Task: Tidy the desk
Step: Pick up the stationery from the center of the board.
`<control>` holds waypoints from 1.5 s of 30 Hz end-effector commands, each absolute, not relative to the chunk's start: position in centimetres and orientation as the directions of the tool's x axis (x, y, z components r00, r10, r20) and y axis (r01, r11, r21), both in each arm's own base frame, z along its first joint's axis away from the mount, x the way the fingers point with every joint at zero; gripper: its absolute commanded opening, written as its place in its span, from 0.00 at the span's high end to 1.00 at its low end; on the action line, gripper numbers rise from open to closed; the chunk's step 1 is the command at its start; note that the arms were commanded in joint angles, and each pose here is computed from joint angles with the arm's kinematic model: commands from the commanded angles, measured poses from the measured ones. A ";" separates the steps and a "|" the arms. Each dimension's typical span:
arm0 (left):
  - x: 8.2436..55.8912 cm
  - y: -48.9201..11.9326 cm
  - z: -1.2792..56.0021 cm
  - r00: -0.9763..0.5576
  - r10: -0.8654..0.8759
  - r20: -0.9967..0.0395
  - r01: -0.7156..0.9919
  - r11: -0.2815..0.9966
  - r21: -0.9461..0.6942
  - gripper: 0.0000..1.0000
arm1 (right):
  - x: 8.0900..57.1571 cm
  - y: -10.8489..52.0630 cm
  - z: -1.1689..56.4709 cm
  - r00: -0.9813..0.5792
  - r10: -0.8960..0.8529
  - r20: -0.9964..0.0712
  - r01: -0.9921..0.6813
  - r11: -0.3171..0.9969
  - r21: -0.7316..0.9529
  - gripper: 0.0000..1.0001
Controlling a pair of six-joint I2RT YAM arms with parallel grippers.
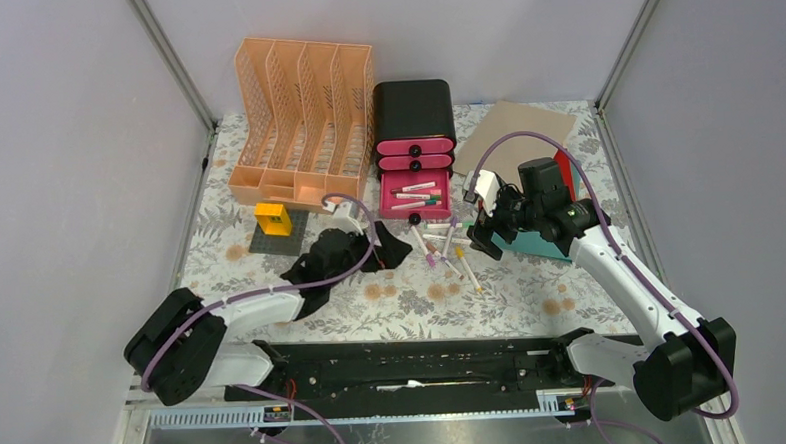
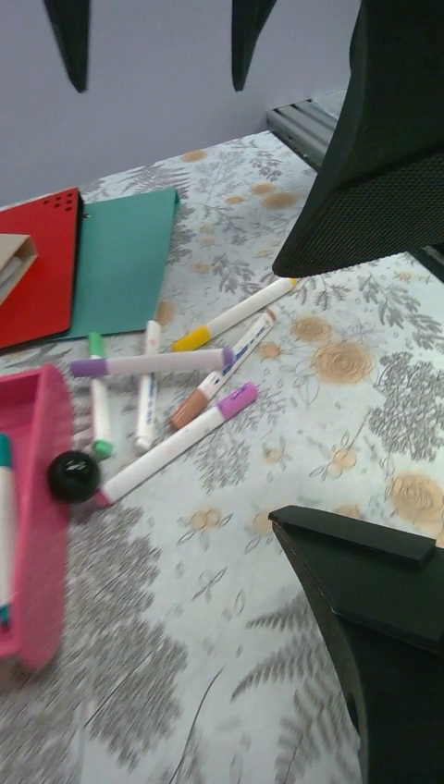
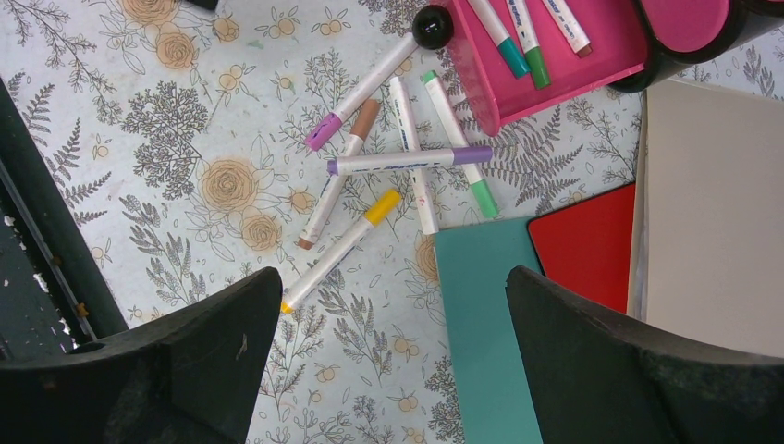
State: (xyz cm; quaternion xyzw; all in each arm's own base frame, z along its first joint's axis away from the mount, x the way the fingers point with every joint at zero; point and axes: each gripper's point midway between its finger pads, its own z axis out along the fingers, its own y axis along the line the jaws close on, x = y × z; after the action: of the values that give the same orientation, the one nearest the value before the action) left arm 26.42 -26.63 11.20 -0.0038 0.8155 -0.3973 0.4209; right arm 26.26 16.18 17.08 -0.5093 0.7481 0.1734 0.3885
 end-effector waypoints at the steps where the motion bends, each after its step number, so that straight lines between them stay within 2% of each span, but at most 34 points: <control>1: 26.5 -28.4 10.9 -0.641 -0.404 -0.652 0.230 0.710 -0.666 0.01 | 26.5 16.4 17.6 -0.150 -0.614 -0.775 -0.900 0.409 -0.150 0.02; 9: 26.5 -30.3 7.2 -0.662 -0.394 -0.637 0.034 0.834 -0.551 0.04 | 26.4 16.6 17.3 -0.163 -0.611 -0.775 -0.905 0.406 -0.130 0.02; 11: 26.9 -30.6 6.3 -0.667 -0.390 -0.634 0.001 0.851 -0.525 0.09 | 26.4 16.7 17.0 -0.172 -0.611 -0.772 -0.908 0.402 -0.115 0.02; 16: 27.9 -31.6 3.9 -0.707 -0.353 -0.612 -0.071 0.897 -0.435 0.32 | 26.3 16.8 16.8 -0.184 -0.613 -0.768 -0.912 0.398 -0.100 0.02; 18: 28.2 -31.8 3.1 -0.721 -0.331 -0.608 -0.088 0.915 -0.394 0.36 | 26.3 16.8 16.8 -0.183 -0.613 -0.768 -0.912 0.399 -0.101 0.02; 22: 28.8 -32.2 2.2 -0.736 -0.296 -0.608 -0.094 0.935 -0.341 0.41 | 26.2 16.8 16.7 -0.184 -0.613 -0.768 -0.912 0.398 -0.099 0.02; 27: 29.1 -32.3 0.9 -0.762 -0.223 -0.607 -0.082 0.964 -0.252 0.42 | 26.2 16.8 16.7 -0.183 -0.613 -0.769 -0.913 0.396 -0.099 0.02; 32: 28.8 -32.0 -0.2 -0.799 -0.139 -0.586 -0.059 0.986 -0.153 0.51 | 26.3 16.8 16.7 -0.183 -0.613 -0.768 -0.913 0.396 -0.099 0.02; 37: 28.6 -31.3 -0.1 -0.789 -0.116 -0.603 -0.051 0.991 -0.124 0.60 | 26.2 16.8 16.7 -0.184 -0.614 -0.768 -0.913 0.396 -0.098 0.02; 45: 28.5 -30.6 -0.4 -0.792 -0.043 -0.608 -0.002 0.998 -0.067 0.66 | 26.2 16.8 16.7 -0.183 -0.613 -0.768 -0.912 0.397 -0.100 0.02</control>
State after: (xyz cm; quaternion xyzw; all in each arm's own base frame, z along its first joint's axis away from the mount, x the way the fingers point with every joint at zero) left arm 30.24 -33.09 2.01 -0.0555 0.9298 -0.0922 0.3519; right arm 26.17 16.51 16.27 -0.5106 0.7509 0.1868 0.3749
